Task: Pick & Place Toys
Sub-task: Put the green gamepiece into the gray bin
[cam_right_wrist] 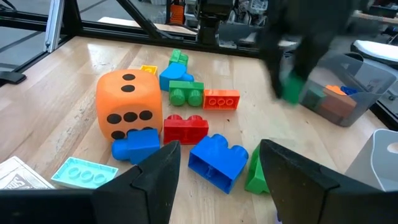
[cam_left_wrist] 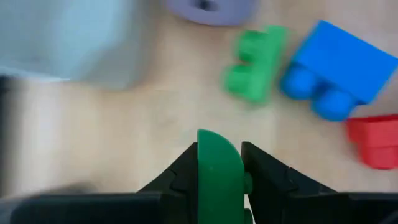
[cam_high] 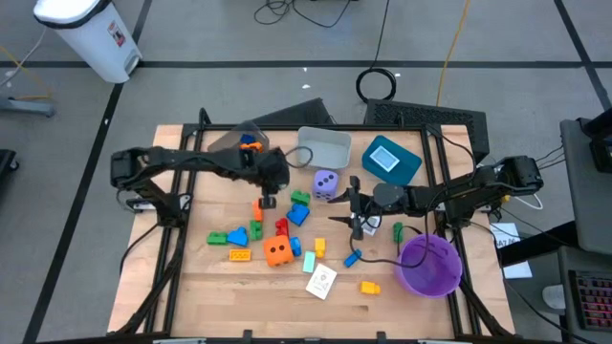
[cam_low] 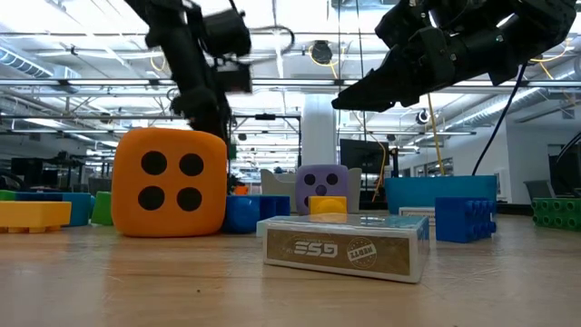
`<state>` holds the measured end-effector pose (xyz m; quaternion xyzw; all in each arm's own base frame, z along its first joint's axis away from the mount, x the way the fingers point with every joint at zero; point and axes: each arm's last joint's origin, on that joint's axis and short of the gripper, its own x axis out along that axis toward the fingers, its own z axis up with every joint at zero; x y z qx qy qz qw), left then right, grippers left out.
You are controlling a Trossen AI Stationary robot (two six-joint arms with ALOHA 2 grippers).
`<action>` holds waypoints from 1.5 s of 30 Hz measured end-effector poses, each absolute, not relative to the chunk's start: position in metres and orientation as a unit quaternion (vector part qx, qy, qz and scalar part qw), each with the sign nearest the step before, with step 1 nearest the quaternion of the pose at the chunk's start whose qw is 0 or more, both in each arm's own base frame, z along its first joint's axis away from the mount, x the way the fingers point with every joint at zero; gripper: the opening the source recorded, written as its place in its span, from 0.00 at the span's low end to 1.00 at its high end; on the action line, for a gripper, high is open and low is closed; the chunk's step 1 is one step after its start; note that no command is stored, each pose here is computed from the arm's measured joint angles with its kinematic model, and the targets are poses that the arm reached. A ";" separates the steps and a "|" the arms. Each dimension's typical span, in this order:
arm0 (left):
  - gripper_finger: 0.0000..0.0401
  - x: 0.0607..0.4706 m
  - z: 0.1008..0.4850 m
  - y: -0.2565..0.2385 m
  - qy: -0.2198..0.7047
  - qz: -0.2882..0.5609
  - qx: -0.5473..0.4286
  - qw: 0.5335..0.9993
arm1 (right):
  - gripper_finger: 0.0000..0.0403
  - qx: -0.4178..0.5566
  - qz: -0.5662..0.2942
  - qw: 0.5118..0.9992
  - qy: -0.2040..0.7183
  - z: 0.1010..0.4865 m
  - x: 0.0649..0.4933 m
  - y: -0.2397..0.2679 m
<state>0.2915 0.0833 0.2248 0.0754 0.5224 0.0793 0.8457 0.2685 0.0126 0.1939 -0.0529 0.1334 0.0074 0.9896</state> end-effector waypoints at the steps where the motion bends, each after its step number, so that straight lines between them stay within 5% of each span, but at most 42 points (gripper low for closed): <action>1: 0.25 0.288 0.233 0.087 0.522 0.098 0.082 0.843 | 0.53 -0.052 0.007 0.990 0.133 0.194 0.269 0.013; 15: 0.25 0.224 0.252 0.186 0.527 0.277 -0.018 0.803 | 0.53 -0.052 0.007 0.990 0.133 0.194 0.268 0.013; 30: 0.25 0.231 0.182 0.234 0.552 0.211 -0.116 0.798 | 0.53 -0.052 0.007 0.990 0.134 0.194 0.268 0.013; 38: 0.45 0.234 0.175 0.236 0.555 0.205 -0.120 0.797 | 0.53 -0.052 0.007 0.989 0.136 0.193 0.268 0.013; 45: 0.56 0.226 0.209 0.227 0.521 0.220 -0.101 0.819 | 0.53 -0.052 0.007 0.989 0.137 0.193 0.268 0.013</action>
